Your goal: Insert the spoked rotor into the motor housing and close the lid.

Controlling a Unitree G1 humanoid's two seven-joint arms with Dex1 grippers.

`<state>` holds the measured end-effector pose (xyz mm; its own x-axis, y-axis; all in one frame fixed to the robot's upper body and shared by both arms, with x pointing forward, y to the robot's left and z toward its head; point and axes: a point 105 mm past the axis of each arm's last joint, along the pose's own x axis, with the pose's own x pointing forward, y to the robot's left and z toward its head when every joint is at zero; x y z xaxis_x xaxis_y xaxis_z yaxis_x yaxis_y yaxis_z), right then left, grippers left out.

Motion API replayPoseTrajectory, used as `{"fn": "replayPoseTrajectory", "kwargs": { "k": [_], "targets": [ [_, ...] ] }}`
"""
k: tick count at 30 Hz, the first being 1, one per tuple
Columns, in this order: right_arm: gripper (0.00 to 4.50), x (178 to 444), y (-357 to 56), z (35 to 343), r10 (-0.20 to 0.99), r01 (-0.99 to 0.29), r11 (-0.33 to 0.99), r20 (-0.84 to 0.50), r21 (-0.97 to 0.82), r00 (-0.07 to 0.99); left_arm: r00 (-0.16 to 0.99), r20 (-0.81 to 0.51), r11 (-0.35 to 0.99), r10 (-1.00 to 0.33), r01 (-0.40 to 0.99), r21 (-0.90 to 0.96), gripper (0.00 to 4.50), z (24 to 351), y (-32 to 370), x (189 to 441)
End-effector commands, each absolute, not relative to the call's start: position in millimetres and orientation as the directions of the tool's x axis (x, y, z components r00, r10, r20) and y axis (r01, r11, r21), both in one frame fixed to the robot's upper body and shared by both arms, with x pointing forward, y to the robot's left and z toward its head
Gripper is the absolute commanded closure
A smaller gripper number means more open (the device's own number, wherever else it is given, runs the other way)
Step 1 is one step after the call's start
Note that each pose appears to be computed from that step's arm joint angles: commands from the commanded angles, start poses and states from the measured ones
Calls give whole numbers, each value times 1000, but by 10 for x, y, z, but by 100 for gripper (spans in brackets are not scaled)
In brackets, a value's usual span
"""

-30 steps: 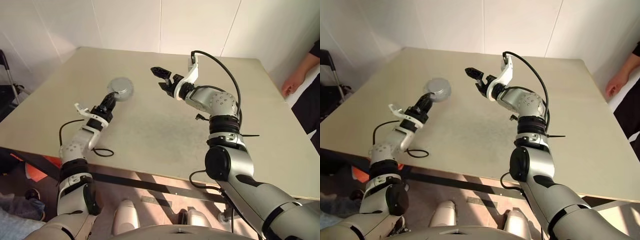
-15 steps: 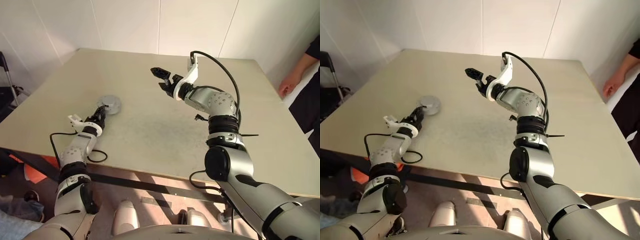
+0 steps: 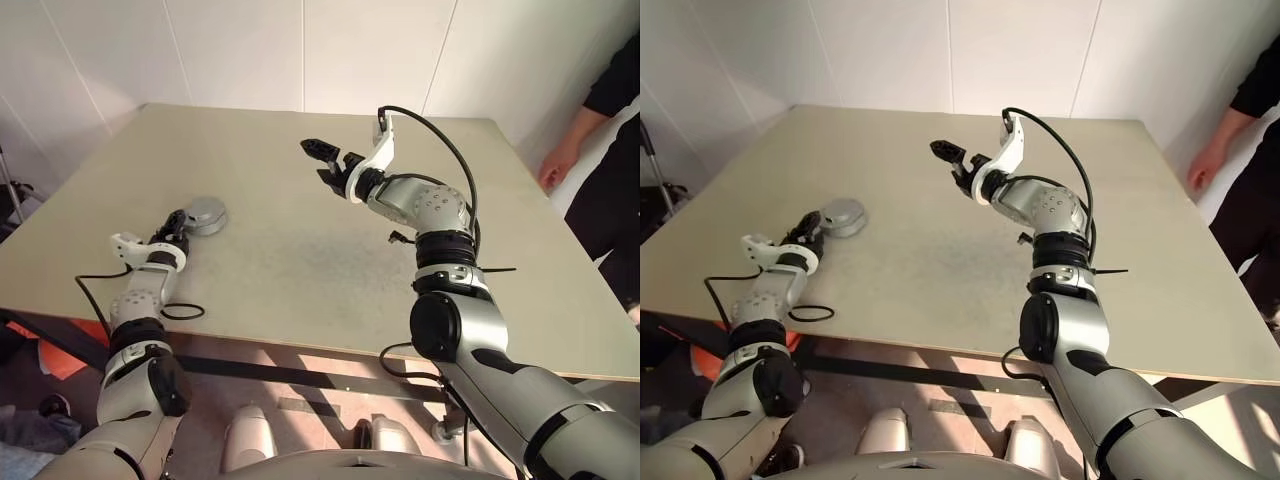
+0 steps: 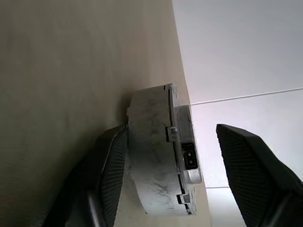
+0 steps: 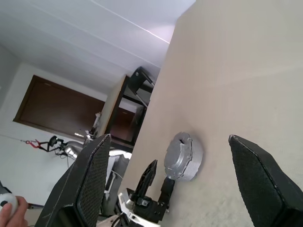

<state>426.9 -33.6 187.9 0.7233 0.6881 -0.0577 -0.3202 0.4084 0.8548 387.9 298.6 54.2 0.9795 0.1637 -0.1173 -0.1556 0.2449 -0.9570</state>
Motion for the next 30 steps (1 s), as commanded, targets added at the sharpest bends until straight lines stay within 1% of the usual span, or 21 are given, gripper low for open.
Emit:
{"fn": "replayPoseTrajectory", "kwargs": {
  "k": [1, 4, 5, 6, 8, 9, 10, 11, 12, 13, 14, 15, 16, 18, 19, 20, 21, 23, 26, 30],
  "targets": [
    [0, 4259, -274, 2062, 713, -384, 398, -18, 833, 701, 945, -67, 285, 319, -163, -945, 134, 738, 3481, 3741],
    [0, 4239, -249, 2042, 727, -406, 409, -24, 818, 686, 922, -16, 344, 387, -160, -925, 134, 937, 3758, 3658],
    [0, 4242, -249, 2052, 725, -430, 428, -17, 795, 689, 918, 12, 391, 397, -157, -907, 134, 1047, 3824, 3650],
    [0, 4255, -265, 2077, 712, -472, 472, -7, 745, 702, 917, 50, 456, 397, -150, -877, 134, 1183, 3858, 3659],
    [0, 4276, -325, 2194, 673, -571, 584, 49, 577, 738, 925, 140, 595, 353, -107, -796, 134, 1489, 3806, 3726],
    [0, 4287, -408, 2272, 643, -607, 661, 84, 441, 761, 942, 201, 710, 268, -52, -702, 134, 1707, 3635, 3812],
    [0, 4270, -478, 2324, 646, -639, 691, 109, 338, 755, 959, 242, 798, 145, 31, -602, 134, 1877, 3383, 3897],
    [0, 4243, -559, 2352, 661, -668, 704, 121, 241, 740, 967, 253, 857, -16, 143, -495, 134, 1994, 3055, 3959],
    [0, 4180, -668, 2360, 698, -710, 694, 129, 118, 704, 951, 225, 885, -210, 283, -370, 134, 2031, 2641, 3978],
    [0, 4108, -753, 2341, 737, -745, 666, 123, 34, 664, 921, 176, 878, -346, 385, -286, 134, 1992, 2330, 3952],
    [0, 4049, -835, 2291, 762, -764, 645, 101, -28, 640, 893, 127, 865, -431, 449, -225, 134, 1918, 2121, 3906],
    [0, 3974, -977, 2165, 782, -775, 622, 47, -109, 621, 854, 49, 842, -518, 519, -149, 134, 1764, 1898, 3835],
    [0, 3901, -1124, 1956, 791, -784, 596, -40, -172, 610, 819, -31, 818, -573, 569, -86, 134, 1569, 1749, 3758],
    [0, 3740, -1393, 1475, 772, -806, 539, -238, -245, 589, 752, -143, 764, -644, 642, -66, 134, 1215, 1571, 3591],
    [0, 3660, -1478, 1305, 758, -817, 516, -305, -258, 576, 737, -177, 755, -653, 653, -63, 134, 1091, 1546, 3540],
    [0, 3599, -1516, 1223, 756, -827, 502, -335, -254, 562, 729, -196, 750, -656, 658, -62, 134, 1020, 1536, 3509],
    [0, 3561, -1521, 1206, 765, -834, 503, -333, -224, 551, 725, -200, 747, -660, 661, -69, 134, 989, 1527, 3492],
    [0, 3576, -1548, 1189, 756, -818, 547, -315, -175, 573, 730, -194, 752, -656, 654, -83, 134, 953, 1518, 3500],
    [0, 3594, -1542, 1150, 744, -811, 559, -326, -174, 583, 736, -189, 758, -650, 646, -88, 134, 943, 1515, 3539],
    [0, 3595, -1510, 1187, 751, -815, 554, -320, -172, 578, 740, -174, 758, -650, 647, -83, 134, 986, 1500, 3582]
  ]
}}
